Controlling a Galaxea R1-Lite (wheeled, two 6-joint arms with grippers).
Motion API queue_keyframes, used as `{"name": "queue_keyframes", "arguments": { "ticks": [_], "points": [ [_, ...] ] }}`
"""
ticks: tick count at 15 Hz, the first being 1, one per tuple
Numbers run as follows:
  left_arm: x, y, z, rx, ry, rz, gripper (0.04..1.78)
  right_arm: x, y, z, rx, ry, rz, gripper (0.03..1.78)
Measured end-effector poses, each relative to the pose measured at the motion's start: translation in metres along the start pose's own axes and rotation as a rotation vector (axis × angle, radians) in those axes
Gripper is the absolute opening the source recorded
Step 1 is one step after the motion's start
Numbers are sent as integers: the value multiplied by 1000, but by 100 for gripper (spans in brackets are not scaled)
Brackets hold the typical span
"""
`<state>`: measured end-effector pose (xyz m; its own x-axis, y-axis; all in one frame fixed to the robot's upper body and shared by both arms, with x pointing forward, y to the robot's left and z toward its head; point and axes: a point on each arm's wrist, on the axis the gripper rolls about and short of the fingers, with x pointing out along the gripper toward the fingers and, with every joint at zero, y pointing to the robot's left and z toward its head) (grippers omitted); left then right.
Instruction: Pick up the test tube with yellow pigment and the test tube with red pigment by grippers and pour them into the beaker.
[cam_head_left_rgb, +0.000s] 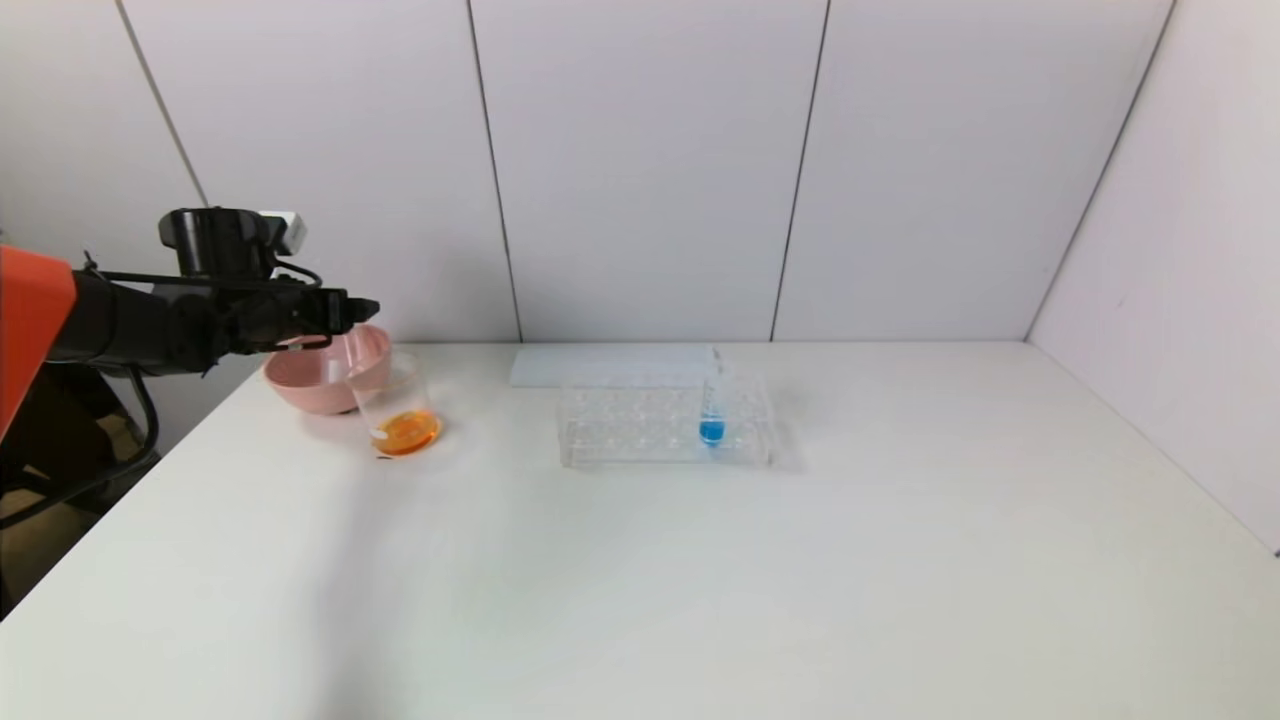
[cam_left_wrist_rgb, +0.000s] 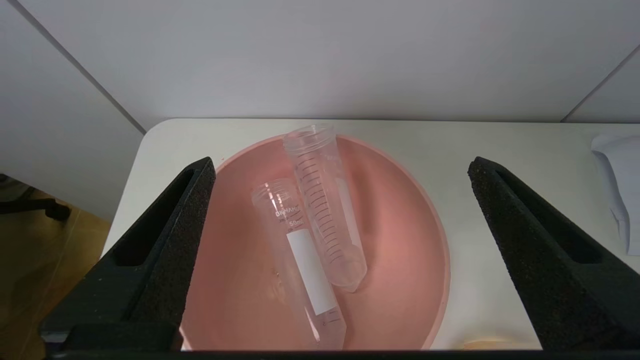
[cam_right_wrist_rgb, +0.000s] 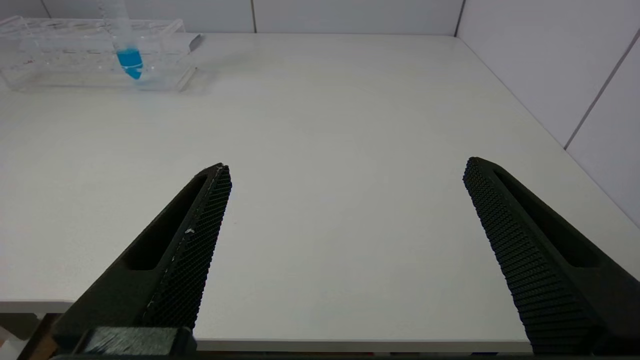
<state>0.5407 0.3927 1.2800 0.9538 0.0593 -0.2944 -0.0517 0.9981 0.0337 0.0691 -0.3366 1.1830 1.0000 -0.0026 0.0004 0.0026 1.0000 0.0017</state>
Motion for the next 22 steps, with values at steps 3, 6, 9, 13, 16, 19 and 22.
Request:
{"name": "queue_keyframes", "arguments": {
  "ticks": [3, 6, 9, 13, 16, 19, 22],
  "points": [
    [-20, 4, 13, 0, -25, 14, 176, 0, 0, 0, 0, 0, 0, 170],
    [-55, 7, 28, 12, -52, 32, 176, 0, 0, 0, 0, 0, 0, 170],
    [-112, 8, 44, 30, -89, 44, 176, 0, 0, 0, 0, 0, -1, 170],
    [-207, 0, 59, 58, -135, 53, 176, 0, 0, 0, 0, 0, -1, 170],
    [-279, -8, 59, 111, -135, 38, 176, 0, 0, 0, 0, 0, -1, 170],
    [-335, -17, 46, 183, -113, -37, 176, 0, 0, 0, 0, 0, 0, 170],
    [-379, -27, 32, 223, -114, -115, 176, 0, 0, 0, 0, 0, 0, 170]
  ]
}}
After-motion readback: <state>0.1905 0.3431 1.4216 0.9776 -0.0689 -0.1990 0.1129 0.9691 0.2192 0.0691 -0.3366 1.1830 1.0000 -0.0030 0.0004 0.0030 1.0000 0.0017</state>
